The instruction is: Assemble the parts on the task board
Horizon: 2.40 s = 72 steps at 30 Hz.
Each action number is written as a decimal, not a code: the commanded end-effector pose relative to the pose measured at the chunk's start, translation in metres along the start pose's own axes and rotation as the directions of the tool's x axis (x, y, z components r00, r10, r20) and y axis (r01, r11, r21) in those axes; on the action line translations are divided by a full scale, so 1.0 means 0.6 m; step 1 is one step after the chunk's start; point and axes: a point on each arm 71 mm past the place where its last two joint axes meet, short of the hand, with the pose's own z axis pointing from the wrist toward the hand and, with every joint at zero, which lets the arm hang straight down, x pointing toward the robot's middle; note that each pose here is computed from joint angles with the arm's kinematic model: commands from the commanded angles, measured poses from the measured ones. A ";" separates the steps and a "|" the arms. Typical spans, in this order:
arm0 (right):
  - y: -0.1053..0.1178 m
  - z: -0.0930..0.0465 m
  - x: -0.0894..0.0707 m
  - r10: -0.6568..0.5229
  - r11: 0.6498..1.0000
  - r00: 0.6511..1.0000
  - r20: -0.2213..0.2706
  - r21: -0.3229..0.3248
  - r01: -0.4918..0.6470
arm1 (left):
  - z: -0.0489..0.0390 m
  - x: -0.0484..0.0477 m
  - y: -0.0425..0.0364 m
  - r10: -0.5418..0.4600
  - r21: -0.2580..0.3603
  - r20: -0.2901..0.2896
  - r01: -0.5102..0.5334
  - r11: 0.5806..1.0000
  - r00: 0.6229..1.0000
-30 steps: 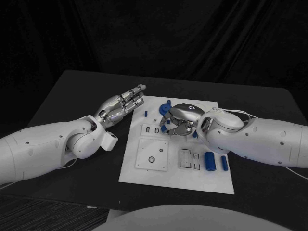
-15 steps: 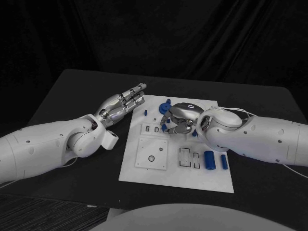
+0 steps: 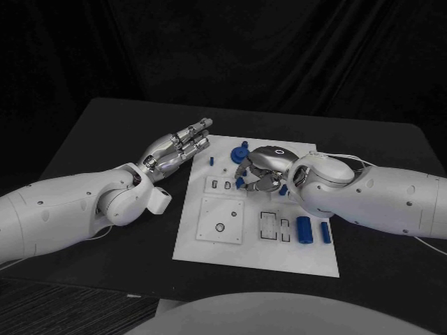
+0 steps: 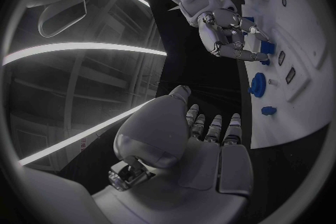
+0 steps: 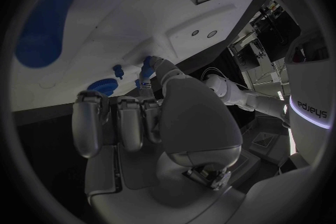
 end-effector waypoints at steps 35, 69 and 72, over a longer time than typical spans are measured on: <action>-0.003 -0.019 -0.010 -0.047 0.998 0.999 -0.003 0.038 0.047 | 0.002 0.003 0.000 -0.010 0.004 -0.013 0.010 1.000 1.000; 0.035 0.004 -0.031 -0.389 0.920 0.920 -0.057 0.037 0.391 | 0.008 0.006 0.003 -0.017 -0.001 -0.028 0.017 1.000 0.999; 0.035 0.004 -0.031 -0.389 0.920 0.920 -0.053 0.034 0.391 | 0.008 0.006 0.003 -0.016 -0.001 -0.027 0.016 1.000 0.999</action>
